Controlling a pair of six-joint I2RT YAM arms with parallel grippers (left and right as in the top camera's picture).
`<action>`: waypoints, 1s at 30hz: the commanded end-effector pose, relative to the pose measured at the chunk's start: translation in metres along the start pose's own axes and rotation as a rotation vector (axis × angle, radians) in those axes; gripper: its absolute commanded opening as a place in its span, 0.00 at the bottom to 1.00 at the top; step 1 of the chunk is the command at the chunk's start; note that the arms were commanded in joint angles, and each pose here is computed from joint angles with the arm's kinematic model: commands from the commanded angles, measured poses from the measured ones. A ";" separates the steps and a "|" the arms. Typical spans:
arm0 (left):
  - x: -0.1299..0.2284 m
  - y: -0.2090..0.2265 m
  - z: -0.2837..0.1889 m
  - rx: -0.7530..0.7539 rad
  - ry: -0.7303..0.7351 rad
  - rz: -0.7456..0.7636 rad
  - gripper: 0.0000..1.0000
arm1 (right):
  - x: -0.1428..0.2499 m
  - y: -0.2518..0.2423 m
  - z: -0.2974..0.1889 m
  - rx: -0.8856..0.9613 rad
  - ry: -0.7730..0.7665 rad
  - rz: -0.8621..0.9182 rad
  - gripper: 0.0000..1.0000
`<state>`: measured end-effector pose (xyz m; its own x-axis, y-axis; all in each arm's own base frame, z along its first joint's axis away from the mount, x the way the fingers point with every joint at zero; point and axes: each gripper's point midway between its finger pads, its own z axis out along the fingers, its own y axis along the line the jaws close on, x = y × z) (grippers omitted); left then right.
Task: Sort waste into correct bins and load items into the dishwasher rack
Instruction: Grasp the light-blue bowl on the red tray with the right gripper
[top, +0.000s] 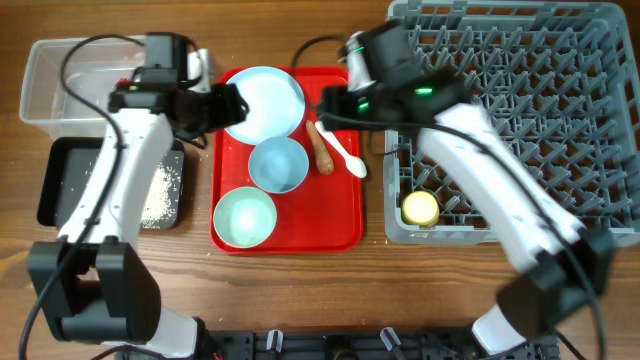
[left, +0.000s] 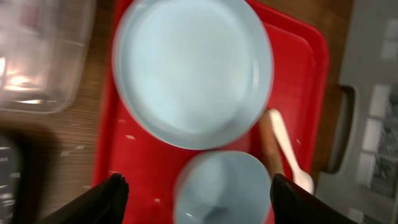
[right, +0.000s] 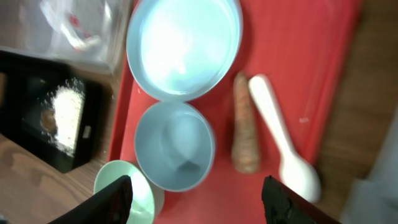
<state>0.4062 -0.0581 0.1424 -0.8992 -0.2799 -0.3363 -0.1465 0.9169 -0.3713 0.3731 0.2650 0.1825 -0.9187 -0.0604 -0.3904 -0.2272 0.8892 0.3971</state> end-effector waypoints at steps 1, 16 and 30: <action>-0.014 0.041 -0.010 -0.048 -0.026 -0.139 0.81 | 0.028 0.004 0.061 0.032 0.127 0.112 0.64; -0.010 0.056 -0.013 -0.069 -0.008 -0.181 1.00 | 0.083 -0.002 0.144 0.062 0.321 0.162 0.28; -0.010 0.056 -0.013 -0.069 -0.008 -0.181 1.00 | 0.093 -0.012 0.160 0.086 0.360 0.267 0.23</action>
<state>0.3982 -0.0016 0.1367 -0.8555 -0.4406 -0.2720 -0.3299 0.8686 -0.3696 0.3414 0.3190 0.0095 -0.9997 0.0171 0.0145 0.0211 0.9364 0.3502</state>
